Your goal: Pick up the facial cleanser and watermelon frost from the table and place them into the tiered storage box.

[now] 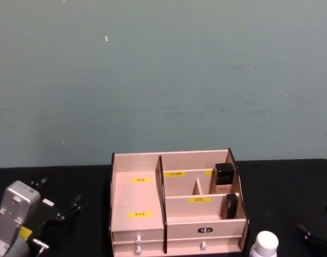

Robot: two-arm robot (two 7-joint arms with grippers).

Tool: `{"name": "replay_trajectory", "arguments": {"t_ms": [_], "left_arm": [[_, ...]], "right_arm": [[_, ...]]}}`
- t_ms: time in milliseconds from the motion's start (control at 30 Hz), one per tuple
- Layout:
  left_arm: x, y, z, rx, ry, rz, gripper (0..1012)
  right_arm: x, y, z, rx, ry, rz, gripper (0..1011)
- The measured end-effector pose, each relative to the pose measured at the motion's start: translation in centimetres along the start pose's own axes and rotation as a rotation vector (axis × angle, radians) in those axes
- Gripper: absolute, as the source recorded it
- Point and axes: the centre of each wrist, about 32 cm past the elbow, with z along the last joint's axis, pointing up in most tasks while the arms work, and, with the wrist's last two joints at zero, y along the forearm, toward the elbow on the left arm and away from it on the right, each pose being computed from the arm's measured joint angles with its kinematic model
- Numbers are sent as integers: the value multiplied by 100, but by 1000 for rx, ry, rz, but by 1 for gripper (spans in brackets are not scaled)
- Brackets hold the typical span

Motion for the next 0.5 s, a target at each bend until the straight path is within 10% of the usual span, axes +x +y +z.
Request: {"name": "replay_trajectory", "arguments": {"t_ms": [500], "left_arm": [[0, 0, 0, 0, 0, 0, 1001]], "right_arm": [[-22, -230, -8, -3, -10, 188, 1002]]}}
